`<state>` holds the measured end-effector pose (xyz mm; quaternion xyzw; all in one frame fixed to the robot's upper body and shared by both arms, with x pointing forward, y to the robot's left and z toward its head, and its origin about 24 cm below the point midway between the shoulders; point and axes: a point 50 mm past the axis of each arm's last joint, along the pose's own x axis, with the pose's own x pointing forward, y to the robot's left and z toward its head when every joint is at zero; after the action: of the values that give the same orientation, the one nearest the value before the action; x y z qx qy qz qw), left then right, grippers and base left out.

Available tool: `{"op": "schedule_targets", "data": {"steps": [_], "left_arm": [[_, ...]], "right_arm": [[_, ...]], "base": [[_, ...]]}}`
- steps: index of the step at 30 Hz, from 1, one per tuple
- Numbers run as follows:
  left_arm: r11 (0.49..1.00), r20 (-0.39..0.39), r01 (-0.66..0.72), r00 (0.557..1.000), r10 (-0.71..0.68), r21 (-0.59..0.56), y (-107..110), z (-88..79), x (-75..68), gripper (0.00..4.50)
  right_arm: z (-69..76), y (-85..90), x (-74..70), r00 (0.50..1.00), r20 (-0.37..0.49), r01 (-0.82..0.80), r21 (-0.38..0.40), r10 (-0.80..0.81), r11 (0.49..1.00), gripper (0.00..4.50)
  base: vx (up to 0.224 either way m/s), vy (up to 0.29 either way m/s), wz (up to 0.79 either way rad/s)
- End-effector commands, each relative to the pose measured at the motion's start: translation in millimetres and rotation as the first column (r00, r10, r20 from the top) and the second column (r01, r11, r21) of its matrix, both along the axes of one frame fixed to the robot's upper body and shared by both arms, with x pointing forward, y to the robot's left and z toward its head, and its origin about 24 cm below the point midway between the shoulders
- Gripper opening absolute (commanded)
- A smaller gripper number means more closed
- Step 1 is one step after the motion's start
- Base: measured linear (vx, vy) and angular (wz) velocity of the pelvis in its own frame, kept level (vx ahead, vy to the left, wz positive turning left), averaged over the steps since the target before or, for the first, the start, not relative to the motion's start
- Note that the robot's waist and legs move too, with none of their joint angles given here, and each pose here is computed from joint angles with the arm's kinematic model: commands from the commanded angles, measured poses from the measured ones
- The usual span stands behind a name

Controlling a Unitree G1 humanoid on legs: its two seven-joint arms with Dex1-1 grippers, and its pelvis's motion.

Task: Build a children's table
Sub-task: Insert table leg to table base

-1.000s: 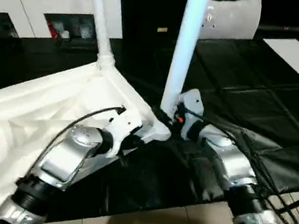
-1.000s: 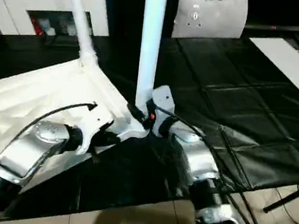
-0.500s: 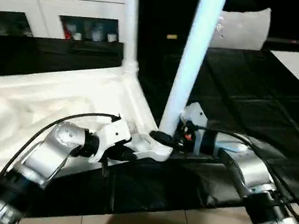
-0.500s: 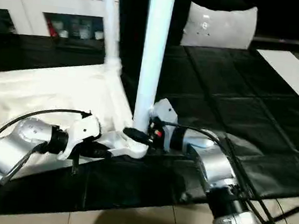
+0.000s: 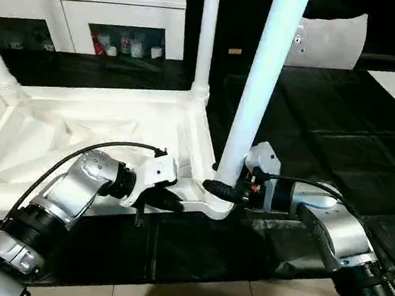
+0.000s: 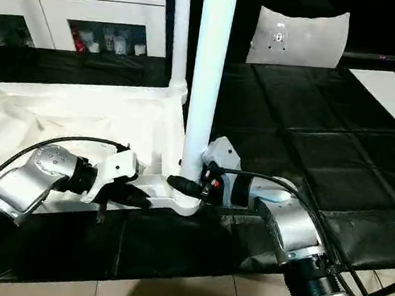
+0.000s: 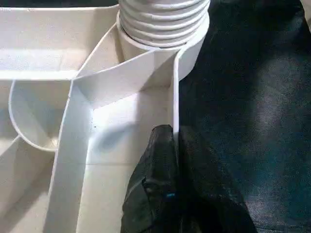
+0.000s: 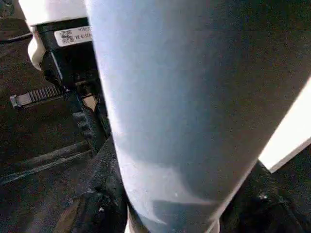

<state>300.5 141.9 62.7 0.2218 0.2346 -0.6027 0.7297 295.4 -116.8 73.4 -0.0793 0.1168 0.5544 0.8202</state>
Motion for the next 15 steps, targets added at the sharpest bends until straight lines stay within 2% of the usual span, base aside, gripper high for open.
{"op": "schedule_targets", "data": {"steps": [1, 5, 7, 11, 12, 15], "left_arm": [[0.997, 0.135, -0.063, 0.989, 0.068, -0.045, 4.4, 30.6, 16.4, 0.0], [0.974, 0.131, -0.209, 0.967, 0.219, -0.081, 7.7, 27.7, 15.8, 0.0], [0.941, 0.128, -0.324, 0.933, 0.335, -0.1, 7.9, 24.9, 12.6, 0.0], [0.897, 0.119, -0.424, 0.891, 0.438, -0.126, 5.6, 23.7, 8.8, 0.0], [0.841, 0.083, -0.513, 0.843, 0.531, -0.174, -6.1, 25.4, 3.2, 0.0], [0.819, 0.05, -0.535, 0.83, 0.555, -0.209, -20.6, 28.2, -2.4, 0.0]], "right_arm": [[-63.5, -9.7, -25.7, 0.954, -0.291, 0.037, -0.139, -0.076, 0.99, 1.9], [-63.1, -6.6, -12.4, 0.946, -0.22, 0.212, -0.136, -0.239, 0.968, 1.9], [-62.2, -4.7, -3.8, 0.913, -0.193, 0.344, -0.11, -0.359, 0.933, 1.9], [-60.4, -1.3, 2.0, 0.885, -0.169, 0.425, -0.089, -0.434, 0.901, 1.9], [-59.2, 4.8, 9.6, 0.848, -0.149, 0.501, -0.083, -0.508, 0.861, 1.9], [-58.4, 9.4, 16.1, 0.819, -0.147, 0.549, -0.079, -0.554, 0.832, 1.9]], "base": [[0.0, 0.0, 0.0], [0.0, 0.0, 0.0], [0.0, 0.0, 0.0], [0.0, 0.0, 0.0], [0.0, 0.0, 0.0], [0.0, 0.0, 0.0]]}}
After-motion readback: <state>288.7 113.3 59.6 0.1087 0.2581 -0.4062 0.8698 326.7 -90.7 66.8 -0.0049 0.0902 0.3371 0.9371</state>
